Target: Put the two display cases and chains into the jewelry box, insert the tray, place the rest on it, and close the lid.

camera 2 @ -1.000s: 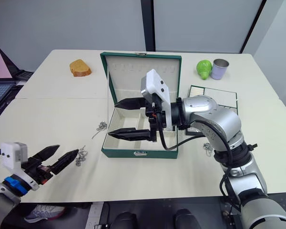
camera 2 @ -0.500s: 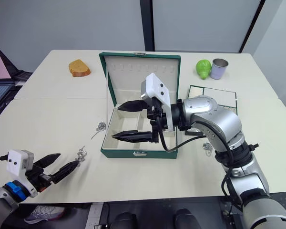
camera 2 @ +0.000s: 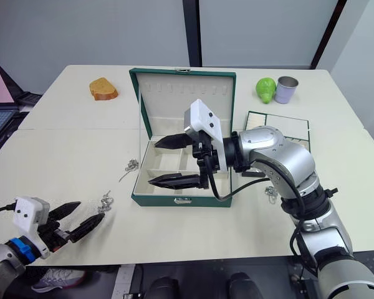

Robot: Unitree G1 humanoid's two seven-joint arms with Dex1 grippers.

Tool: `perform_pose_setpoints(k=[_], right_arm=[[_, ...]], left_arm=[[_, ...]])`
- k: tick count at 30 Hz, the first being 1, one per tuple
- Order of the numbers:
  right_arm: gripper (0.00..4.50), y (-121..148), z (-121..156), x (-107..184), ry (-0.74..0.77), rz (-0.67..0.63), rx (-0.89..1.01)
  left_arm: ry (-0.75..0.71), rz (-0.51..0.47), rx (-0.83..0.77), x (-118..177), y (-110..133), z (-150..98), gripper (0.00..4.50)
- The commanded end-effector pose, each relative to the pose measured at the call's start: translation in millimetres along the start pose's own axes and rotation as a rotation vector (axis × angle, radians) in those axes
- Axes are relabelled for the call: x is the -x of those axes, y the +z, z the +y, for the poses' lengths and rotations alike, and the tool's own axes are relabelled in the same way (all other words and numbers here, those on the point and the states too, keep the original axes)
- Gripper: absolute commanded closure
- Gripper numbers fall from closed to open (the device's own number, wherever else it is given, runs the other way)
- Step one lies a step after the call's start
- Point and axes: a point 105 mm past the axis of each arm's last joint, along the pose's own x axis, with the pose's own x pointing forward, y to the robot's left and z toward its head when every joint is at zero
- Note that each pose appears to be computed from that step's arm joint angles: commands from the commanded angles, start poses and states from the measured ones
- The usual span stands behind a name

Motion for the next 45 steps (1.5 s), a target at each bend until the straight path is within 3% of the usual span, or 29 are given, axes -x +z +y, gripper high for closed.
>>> perform_pose_setpoints(k=[1,6,11,22,35,45], right_arm=[[0.00,6.7,3.1,2.6,0.000,-0.015,0.043],[0.00,4.4,5.0,4.4,0.000,-0.009,0.038],[0.00,4.3,6.7,5.7,0.002,-0.003,0.038],[0.00,6.0,5.8,8.4,-0.004,0.007,0.048],[0.00,5.4,4.0,10.7,-0.016,0.010,0.056],[0.00,3.4,2.1,12.1,-0.022,0.011,0.056]], left_arm=[[0.018,-0.043,-0.047,-9.0,6.4,-2.9,0.02],[0.039,-0.084,-0.049,-21.1,5.3,-11.8,0.02],[0.077,-0.027,-0.040,-28.1,-15.6,-17.1,0.02],[0.099,0.025,-0.033,-34.4,-29.5,-12.4,0.02],[0.087,0.039,0.000,-35.9,-32.1,-12.5,3.80],[0.119,-0.002,-0.004,-34.2,-24.2,-8.2,3.93]])
